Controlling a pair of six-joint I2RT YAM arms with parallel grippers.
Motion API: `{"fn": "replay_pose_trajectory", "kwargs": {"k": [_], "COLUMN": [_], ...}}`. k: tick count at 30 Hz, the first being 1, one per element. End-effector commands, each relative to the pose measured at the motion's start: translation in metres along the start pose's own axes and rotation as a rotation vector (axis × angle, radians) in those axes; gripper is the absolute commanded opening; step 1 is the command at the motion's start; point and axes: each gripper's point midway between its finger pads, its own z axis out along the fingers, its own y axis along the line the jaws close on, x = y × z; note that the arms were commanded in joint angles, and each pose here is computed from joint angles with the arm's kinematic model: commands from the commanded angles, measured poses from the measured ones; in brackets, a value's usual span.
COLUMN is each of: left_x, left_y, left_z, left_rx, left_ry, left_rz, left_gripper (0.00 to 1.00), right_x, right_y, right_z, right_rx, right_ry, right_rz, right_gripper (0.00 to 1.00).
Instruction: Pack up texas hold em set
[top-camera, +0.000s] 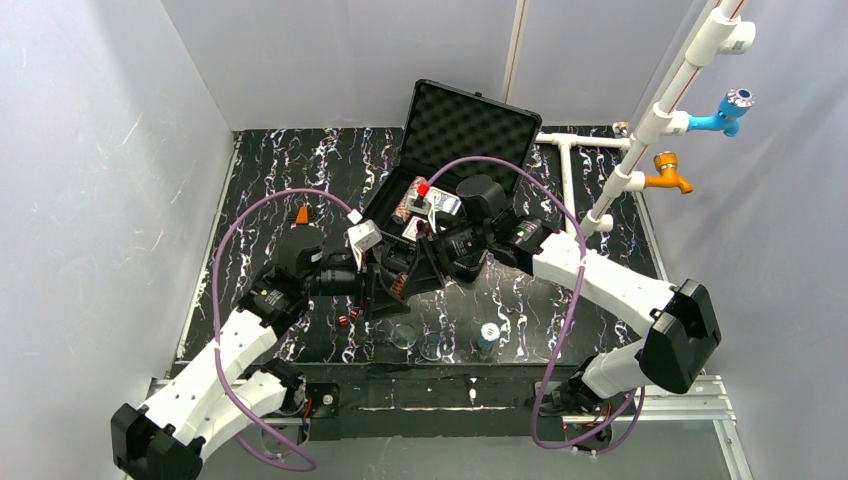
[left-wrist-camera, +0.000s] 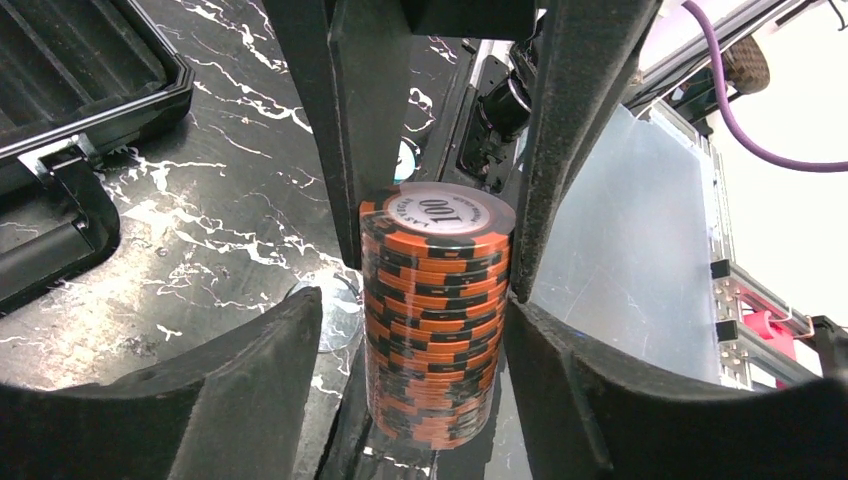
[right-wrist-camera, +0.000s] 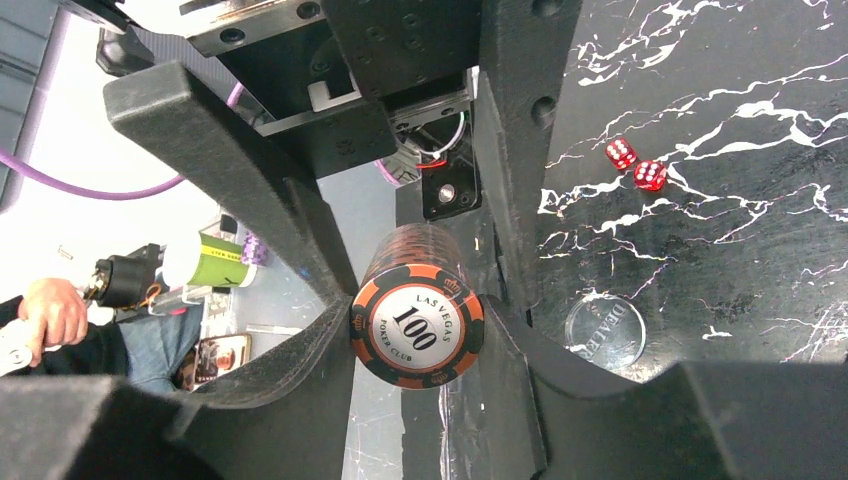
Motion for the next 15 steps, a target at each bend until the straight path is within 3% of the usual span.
{"fn": "replay_pose_trajectory", "kwargs": {"k": [1,4,8,9,12,15], "left_x": [0.0,-0.0005,-0.0003,-0.0006,-0.001,-0.0003], "left_y": [-0.0032,-0.0037,-0.0038,-0.0042,-0.0049,-0.0046], "left_z": [-0.0021,-0.0019,-0.0021,-0.0024,-0.0024,-0.0024], "left_rx": [0.003,0.005,0.005,0.005,0.007,0.007], "left_ry": [0.0,0.001,0.001,-0.001,-0.001,0.0], "left_rz": [0.009,0.008,0.008,0.008,0.003,0.001], "left_gripper": [0.6,0.49,0.45,0.45,0.6,0.59], "right_x": [-0.0194,-0.0183,-0.0158,-0.0154,-0.0145,-0.0137], "right_y": [0.0221,0.0223,0.0216,0.0217,0.0197,0.0186], "right_z": [-0.0015,-0.001,0.001,0.0012,0.0023,0.0025], "right_rx": [-0.07,-0.07,-0.071,-0.071,-0.065,-0.06], "right_ry": [-0.027,-0.024,-0.013,-0.011,-0.009,-0.005], "right_rz": [-0.079,-0.079,-0.075,-0.072,-0.069,-0.063], "right_gripper": [0.01,0.01,0.01,0.01,0.01,0.01]}}
